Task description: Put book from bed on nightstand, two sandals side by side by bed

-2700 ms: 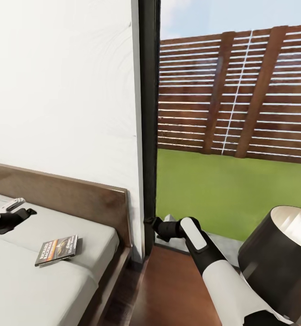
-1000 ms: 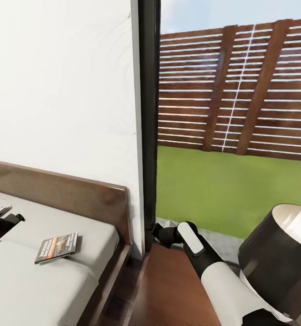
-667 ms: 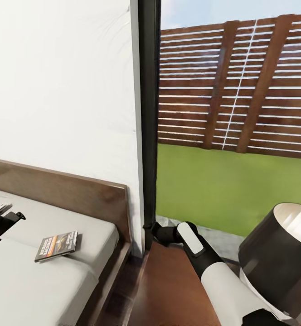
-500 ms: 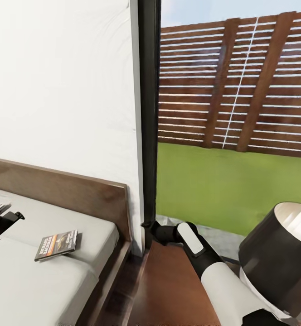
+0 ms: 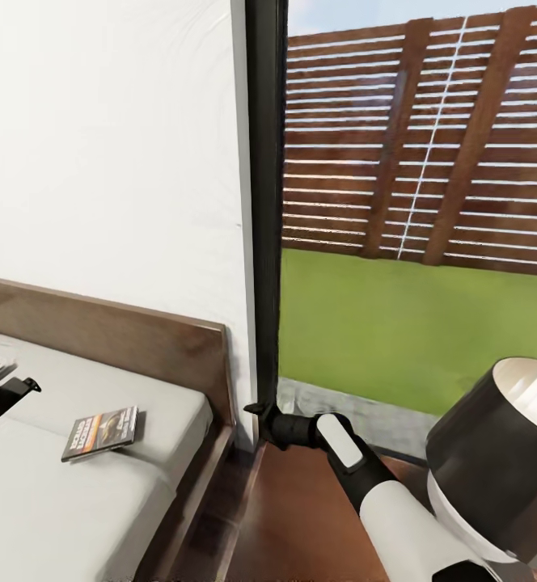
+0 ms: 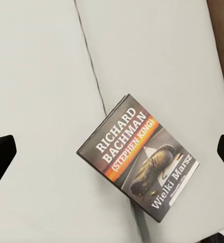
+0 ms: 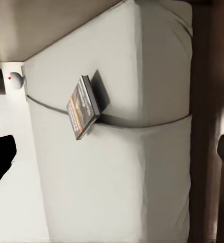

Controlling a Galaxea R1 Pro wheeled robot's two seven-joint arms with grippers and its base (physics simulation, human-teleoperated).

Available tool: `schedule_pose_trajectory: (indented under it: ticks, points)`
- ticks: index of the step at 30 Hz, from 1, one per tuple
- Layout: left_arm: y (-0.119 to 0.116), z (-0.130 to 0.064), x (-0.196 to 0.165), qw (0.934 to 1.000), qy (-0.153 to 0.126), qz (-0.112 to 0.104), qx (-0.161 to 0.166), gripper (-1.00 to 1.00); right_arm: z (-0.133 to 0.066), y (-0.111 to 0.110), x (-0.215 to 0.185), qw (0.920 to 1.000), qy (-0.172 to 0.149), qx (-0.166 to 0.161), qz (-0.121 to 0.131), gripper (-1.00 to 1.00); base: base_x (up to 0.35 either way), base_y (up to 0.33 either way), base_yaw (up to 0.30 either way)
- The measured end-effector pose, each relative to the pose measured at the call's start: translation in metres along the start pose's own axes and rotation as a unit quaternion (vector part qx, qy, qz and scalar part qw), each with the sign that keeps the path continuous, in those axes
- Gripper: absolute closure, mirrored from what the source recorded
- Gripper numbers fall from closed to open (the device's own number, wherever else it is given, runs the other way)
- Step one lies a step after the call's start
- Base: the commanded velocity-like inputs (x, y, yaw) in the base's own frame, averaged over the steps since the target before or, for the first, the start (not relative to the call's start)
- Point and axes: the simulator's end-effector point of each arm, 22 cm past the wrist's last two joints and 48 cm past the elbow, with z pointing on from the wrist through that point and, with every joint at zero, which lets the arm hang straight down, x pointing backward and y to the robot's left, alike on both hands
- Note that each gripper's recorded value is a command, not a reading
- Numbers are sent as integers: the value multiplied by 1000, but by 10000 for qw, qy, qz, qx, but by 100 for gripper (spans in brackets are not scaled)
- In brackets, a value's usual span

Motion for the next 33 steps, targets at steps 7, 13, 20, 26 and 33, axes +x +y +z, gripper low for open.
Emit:
schedule_pose_trajectory:
  ticks: [7, 13, 20, 26, 33]
  points:
    - [-2, 3, -1, 10000, -1, 18, -24, -100, 7, -5, 14, 9988, 168, -373, 286, -100, 0, 0, 0]
    - [-21, 0, -6, 9999, -33, 13, 98, -100, 7, 8, 20, 9947, 230, -926, 389, -100, 0, 0, 0]
    - [-38, 1, -9, 9998, -106, -3, 157, -100, 4, 19, 34, 9879, 359, -1498, 173, -100, 0, 0, 0]
    - [-44, 5, -13, 9988, -225, -309, 290, -100, 3, 17, 39, 9858, 433, -1620, 39, -100, 0, 0, 0]
    - [-52, 12, -9, 9979, -265, -463, 368, -100, 0, 8, 36, 9856, 438, -1633, 32, -100, 0, 0, 0]
